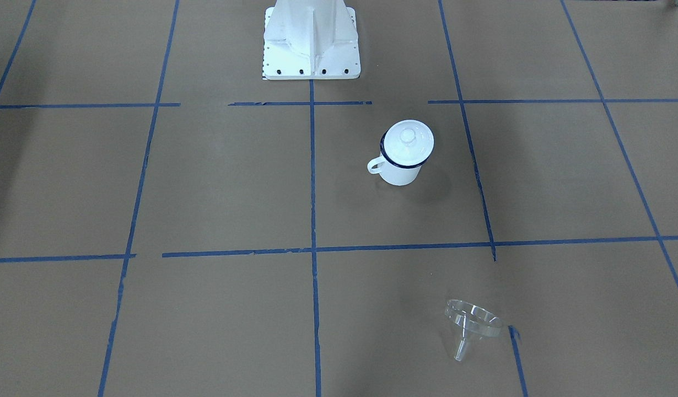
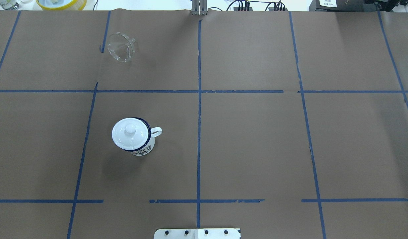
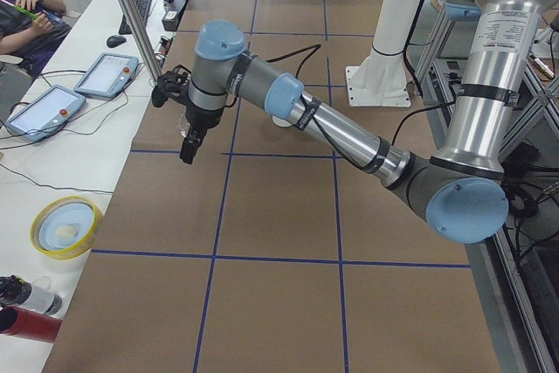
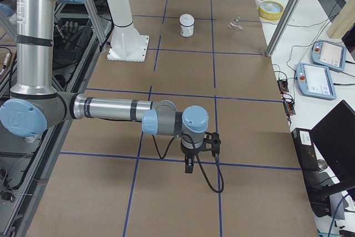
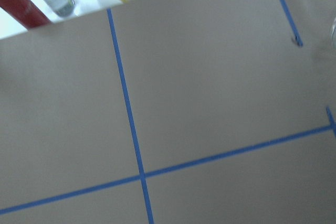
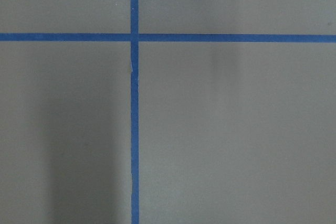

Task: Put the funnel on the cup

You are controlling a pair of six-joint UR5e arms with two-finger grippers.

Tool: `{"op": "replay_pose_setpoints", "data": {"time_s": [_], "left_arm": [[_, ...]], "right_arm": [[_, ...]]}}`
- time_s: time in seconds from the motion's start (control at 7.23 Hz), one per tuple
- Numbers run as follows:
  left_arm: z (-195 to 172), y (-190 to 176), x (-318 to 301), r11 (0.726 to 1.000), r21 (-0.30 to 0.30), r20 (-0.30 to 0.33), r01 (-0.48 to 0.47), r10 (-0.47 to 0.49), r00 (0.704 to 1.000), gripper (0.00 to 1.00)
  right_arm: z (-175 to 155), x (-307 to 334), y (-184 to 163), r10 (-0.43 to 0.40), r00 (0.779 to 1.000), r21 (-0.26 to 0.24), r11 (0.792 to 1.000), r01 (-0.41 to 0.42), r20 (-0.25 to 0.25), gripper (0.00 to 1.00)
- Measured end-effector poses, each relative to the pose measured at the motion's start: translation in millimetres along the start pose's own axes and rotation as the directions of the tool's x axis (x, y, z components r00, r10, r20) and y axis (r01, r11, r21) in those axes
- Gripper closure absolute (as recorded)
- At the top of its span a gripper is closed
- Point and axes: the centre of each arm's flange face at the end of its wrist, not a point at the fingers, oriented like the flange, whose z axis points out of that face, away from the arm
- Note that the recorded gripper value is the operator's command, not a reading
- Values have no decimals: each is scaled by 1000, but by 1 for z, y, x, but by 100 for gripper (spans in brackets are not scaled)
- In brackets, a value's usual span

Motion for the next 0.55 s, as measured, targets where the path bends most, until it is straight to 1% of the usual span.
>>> {"op": "replay_pose_setpoints", "data": {"time_s": [0.14, 0.28, 0.41, 0.55], "left_arm": [[-10, -4, 38, 999, 28, -30, 23, -22, 999, 0], [-1, 3, 90, 1000, 7, -89, 6, -6, 996, 0], [20, 16, 145, 998, -55, -151, 21, -29, 988, 0], [38, 31, 199, 991, -112, -171, 69, -88, 981, 0]], "right_arm": [[0, 0, 0, 0, 1000, 0, 1000, 0, 0, 0], [0, 0, 0, 0, 1000, 0, 1000, 0, 0, 0], [0, 0, 0, 0, 1000, 0, 1000, 0, 0, 0], [0, 0, 0, 0, 1000, 0, 1000, 0, 0, 0]]}}
